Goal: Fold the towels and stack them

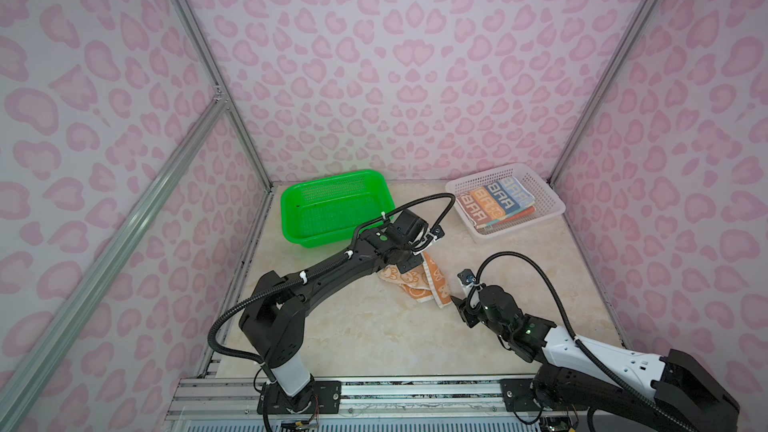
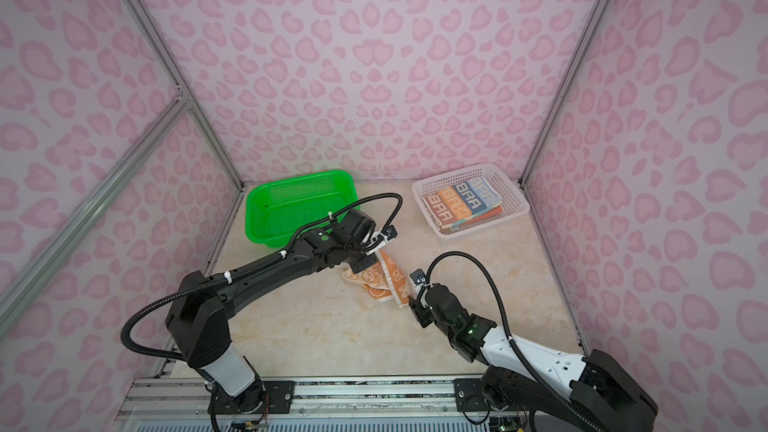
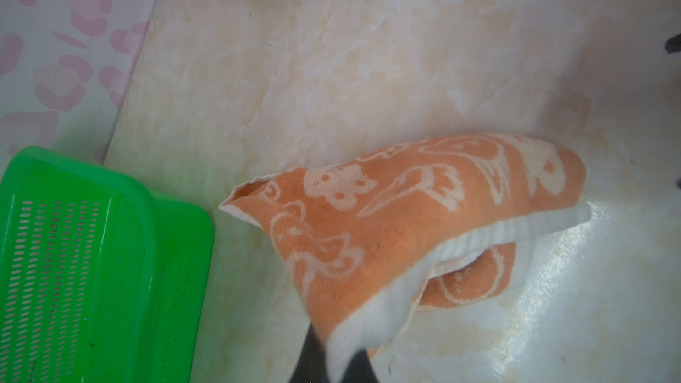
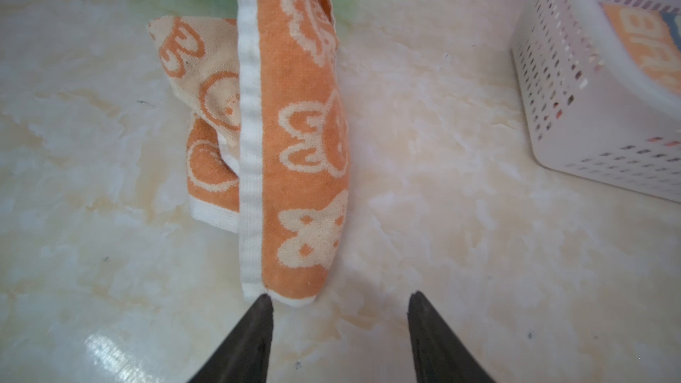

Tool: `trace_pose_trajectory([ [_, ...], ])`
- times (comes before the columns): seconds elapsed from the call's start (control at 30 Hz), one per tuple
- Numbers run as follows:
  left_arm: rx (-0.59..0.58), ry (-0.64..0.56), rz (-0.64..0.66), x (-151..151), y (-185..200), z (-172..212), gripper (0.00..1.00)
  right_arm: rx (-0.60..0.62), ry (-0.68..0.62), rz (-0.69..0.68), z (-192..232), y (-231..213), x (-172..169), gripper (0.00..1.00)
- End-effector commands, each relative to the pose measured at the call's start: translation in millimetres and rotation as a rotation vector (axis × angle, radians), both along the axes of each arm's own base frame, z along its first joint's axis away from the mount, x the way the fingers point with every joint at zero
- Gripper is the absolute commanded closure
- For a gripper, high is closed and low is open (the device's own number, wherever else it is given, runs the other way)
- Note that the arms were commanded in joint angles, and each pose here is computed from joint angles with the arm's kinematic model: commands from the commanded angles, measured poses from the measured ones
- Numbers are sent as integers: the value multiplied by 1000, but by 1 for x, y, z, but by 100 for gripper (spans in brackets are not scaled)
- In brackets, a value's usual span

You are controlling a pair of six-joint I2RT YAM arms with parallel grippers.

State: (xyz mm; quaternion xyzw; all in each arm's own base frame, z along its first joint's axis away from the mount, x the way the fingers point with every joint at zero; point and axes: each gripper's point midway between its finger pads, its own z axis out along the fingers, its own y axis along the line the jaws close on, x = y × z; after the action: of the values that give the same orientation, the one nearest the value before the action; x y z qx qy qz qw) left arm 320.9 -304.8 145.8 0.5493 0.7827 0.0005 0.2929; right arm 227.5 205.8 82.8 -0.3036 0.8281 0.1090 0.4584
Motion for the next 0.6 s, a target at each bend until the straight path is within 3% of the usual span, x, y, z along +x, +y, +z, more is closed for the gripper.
trace_pose_trajectory([
  [0.0,35,77,21,-9,6,-15,97,26,30,25,-3,11,0,42],
  [0.2,66,111,31,-8,6,-30,97,4,73,67,-16,33,-4,42],
  [0.57,122,143,36,-4,10,-40,97,-137,141,-60,-48,17,7,43],
])
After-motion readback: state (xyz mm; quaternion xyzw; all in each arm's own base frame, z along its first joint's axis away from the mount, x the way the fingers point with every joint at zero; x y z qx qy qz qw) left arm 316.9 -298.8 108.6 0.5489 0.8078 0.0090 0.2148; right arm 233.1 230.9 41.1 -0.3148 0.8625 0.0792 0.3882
